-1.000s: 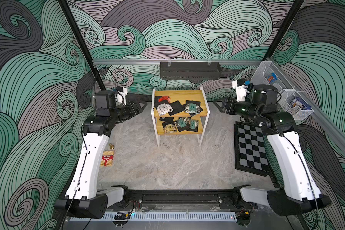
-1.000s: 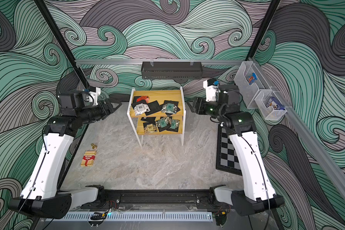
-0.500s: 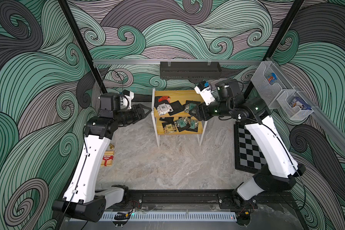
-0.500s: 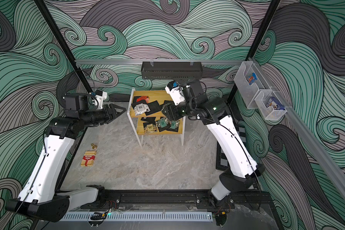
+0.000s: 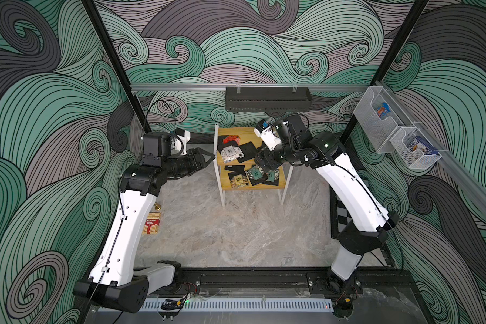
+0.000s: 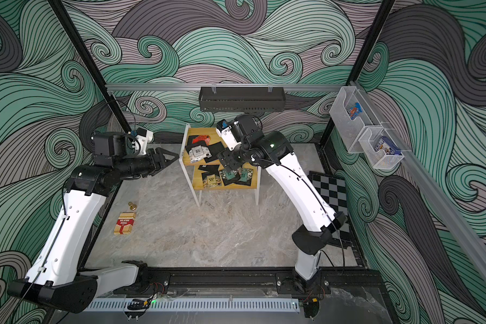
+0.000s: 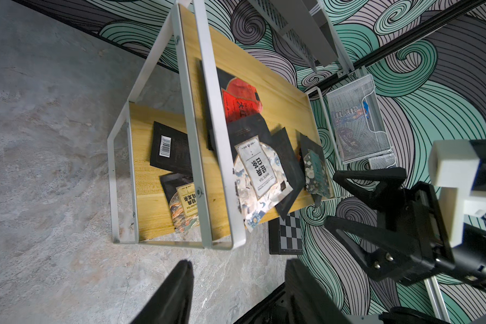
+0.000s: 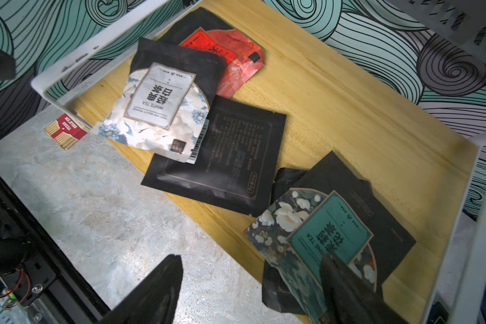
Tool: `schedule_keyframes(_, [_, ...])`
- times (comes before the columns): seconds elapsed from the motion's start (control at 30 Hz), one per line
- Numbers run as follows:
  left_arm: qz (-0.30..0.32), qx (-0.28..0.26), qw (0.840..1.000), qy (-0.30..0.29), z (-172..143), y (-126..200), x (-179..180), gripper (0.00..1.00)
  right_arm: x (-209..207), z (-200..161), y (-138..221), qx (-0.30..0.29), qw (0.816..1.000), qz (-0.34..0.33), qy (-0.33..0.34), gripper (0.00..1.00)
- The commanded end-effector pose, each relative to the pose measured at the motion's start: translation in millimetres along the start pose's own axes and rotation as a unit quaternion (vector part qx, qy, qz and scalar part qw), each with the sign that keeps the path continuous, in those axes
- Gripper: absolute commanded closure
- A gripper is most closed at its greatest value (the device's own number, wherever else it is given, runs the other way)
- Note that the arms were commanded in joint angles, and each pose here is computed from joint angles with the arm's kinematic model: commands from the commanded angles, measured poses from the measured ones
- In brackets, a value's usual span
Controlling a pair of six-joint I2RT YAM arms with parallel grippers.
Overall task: Remove the tea bags from the shelf
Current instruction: Adjust the tea bag on the shelf.
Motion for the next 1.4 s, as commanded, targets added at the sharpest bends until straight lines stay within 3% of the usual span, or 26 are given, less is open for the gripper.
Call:
schedule_keyframes(0.0, [-0.001, 0.011, 1.0, -0.004, -5.7, 0.3, -0.5, 0.44, -4.4, 3.4, -6.2, 0.004, 1.0, -0.02, 0.021, 0.18])
schedule_keyframes(0.43, [0.002, 0.015, 1.0, 0.0, -8.5, -1.2, 2.2, 0.44, 2.3, -11.0, -20.8, 0.034, 0.999, -0.002, 0.025, 0.2])
schedule_keyframes(0.93, [0.001, 0.015, 1.0, 0.006, -10.3, -2.2, 3.7, 0.44, 0.6, -28.0, -19.6, 0.045, 0.998, -0.01, 0.036, 0.32])
schedule_keyframes(1.37, [0.0, 0.015, 1.0, 0.006, -9.2, -2.4, 2.6, 0.44, -1.5, -17.2, -8.0, 0.017, 0.999, -0.015, 0.042, 0.27])
Point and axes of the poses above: each gripper's point midway between its finger pads, its own y axis back along the fingers, its own x axis along the line the jaws close on, z = x × y, the point moved 2 cm from there along y, back along the fingers, and after that the axes turned 1 degree about y, right-handed, at the moved point
